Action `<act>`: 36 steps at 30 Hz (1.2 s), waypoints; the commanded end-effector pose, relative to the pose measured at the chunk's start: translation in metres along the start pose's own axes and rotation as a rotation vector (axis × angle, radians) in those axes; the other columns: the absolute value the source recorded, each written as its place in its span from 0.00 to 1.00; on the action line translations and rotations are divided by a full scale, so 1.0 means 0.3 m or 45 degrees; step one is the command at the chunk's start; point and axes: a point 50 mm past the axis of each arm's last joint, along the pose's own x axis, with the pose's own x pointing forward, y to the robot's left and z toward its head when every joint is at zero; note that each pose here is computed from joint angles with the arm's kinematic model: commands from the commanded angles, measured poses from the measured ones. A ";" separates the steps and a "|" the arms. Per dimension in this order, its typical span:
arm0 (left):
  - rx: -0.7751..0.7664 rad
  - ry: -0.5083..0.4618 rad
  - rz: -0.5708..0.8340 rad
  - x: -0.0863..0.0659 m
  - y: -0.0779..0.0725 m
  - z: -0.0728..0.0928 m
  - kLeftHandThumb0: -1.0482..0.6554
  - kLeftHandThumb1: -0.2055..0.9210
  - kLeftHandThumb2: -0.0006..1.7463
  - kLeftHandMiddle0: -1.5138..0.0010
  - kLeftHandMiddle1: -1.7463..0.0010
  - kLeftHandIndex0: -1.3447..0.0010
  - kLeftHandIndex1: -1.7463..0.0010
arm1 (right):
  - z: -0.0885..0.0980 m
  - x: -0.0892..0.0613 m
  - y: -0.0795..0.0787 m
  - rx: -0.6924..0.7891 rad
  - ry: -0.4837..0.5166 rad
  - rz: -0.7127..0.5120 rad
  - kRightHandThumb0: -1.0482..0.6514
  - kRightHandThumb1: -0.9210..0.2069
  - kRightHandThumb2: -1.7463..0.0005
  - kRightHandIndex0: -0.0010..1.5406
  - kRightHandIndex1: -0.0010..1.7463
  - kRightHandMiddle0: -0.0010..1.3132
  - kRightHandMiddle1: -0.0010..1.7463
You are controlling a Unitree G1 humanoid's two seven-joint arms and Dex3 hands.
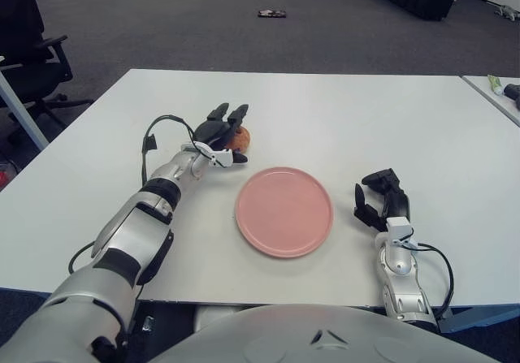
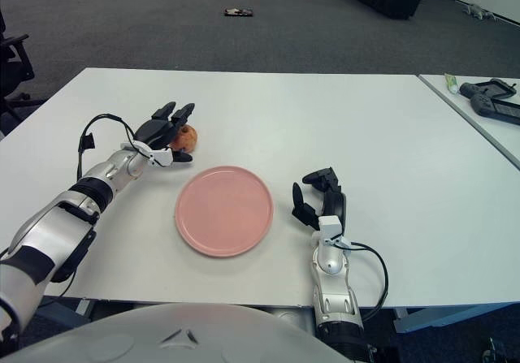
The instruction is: Put the apple into the plate.
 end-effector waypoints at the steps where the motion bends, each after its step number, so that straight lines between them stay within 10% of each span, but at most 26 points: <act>1: 0.034 -0.004 -0.008 0.024 0.022 0.013 0.01 0.82 0.17 1.00 1.00 1.00 1.00 | 0.008 0.006 -0.006 0.003 -0.033 -0.009 0.39 0.26 0.47 0.48 0.79 0.29 1.00; 36: 0.082 0.164 -0.290 0.019 -0.065 -0.009 0.03 0.91 0.18 1.00 1.00 1.00 1.00 | -0.001 0.001 -0.026 0.011 -0.030 -0.029 0.39 0.25 0.48 0.47 0.78 0.28 1.00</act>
